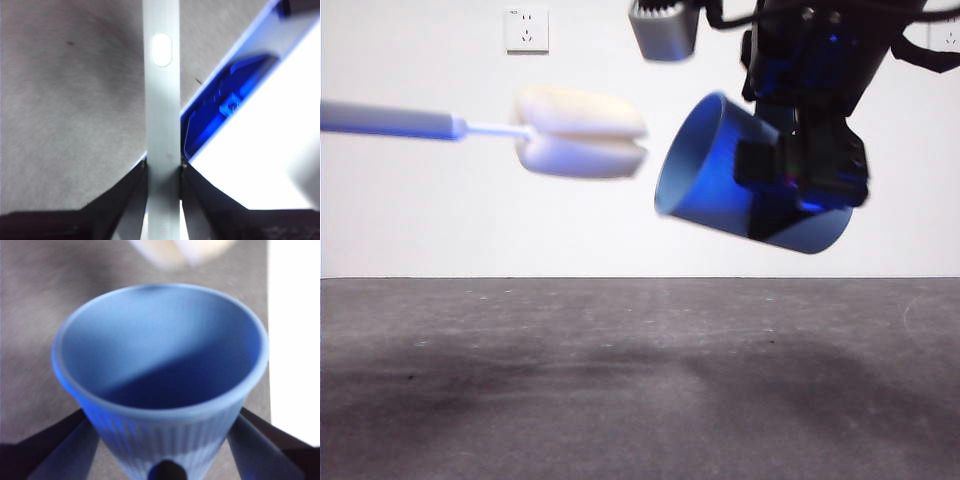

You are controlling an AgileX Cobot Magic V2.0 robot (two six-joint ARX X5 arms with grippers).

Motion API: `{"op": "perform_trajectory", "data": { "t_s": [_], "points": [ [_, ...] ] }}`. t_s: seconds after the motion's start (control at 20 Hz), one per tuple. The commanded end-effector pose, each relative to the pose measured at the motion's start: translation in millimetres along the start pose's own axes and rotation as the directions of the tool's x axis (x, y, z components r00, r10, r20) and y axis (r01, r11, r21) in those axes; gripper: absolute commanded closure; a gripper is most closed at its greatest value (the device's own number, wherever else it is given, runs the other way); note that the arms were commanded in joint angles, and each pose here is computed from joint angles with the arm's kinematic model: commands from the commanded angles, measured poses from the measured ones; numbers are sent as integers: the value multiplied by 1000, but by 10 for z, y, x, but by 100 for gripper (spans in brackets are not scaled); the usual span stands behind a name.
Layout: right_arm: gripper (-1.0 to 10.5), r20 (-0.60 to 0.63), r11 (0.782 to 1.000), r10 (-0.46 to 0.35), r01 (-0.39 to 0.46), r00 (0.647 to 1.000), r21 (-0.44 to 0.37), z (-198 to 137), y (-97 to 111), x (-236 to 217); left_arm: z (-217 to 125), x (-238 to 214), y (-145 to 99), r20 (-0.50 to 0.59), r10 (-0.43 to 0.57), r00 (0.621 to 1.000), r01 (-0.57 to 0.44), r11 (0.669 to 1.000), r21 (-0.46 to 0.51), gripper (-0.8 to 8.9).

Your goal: Pick up the cup brush,pick up the cup,insert the brush into the cup,clean the cup,put the cup brush back,put the cup back to the fixed position on the table

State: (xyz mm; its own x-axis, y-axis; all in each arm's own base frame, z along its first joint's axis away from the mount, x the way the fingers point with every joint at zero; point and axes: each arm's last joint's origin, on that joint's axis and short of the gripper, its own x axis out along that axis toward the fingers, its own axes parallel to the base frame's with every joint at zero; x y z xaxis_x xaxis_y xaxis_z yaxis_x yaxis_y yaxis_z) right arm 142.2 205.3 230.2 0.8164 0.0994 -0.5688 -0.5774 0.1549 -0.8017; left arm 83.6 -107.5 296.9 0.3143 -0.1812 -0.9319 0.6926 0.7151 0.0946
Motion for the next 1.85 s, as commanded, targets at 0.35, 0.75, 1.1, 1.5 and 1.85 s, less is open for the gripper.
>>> {"op": "perform_trajectory", "data": {
  "t_s": [0.35, 0.75, 1.1, 1.5, 1.85],
  "points": [
    [963, 154, 699, -109, -34, 982, 715, -196, -348, -464, 246, 117, 42, 216, 249, 944, -127, 879, -459, 822],
    [963, 385, 478, -214, -248, 898, 843, -592, -619, -1048, 923, 873, 201, 233, 194, 953, -30, 824, -565, 822],
    [963, 421, 421, -292, -280, 859, 863, -924, -669, -1338, 1096, 1491, 472, 155, 127, 980, 0, 773, -634, 822],
    [963, 411, 401, -272, -286, 870, 870, -943, -646, -1332, 1088, 1907, 505, 57, 80, 995, -25, 767, -641, 822],
    [963, 407, 378, -261, -296, 875, 877, -917, -639, -1308, 1091, 1974, 479, 48, 67, 997, -18, 739, -673, 821]
  ]
}}
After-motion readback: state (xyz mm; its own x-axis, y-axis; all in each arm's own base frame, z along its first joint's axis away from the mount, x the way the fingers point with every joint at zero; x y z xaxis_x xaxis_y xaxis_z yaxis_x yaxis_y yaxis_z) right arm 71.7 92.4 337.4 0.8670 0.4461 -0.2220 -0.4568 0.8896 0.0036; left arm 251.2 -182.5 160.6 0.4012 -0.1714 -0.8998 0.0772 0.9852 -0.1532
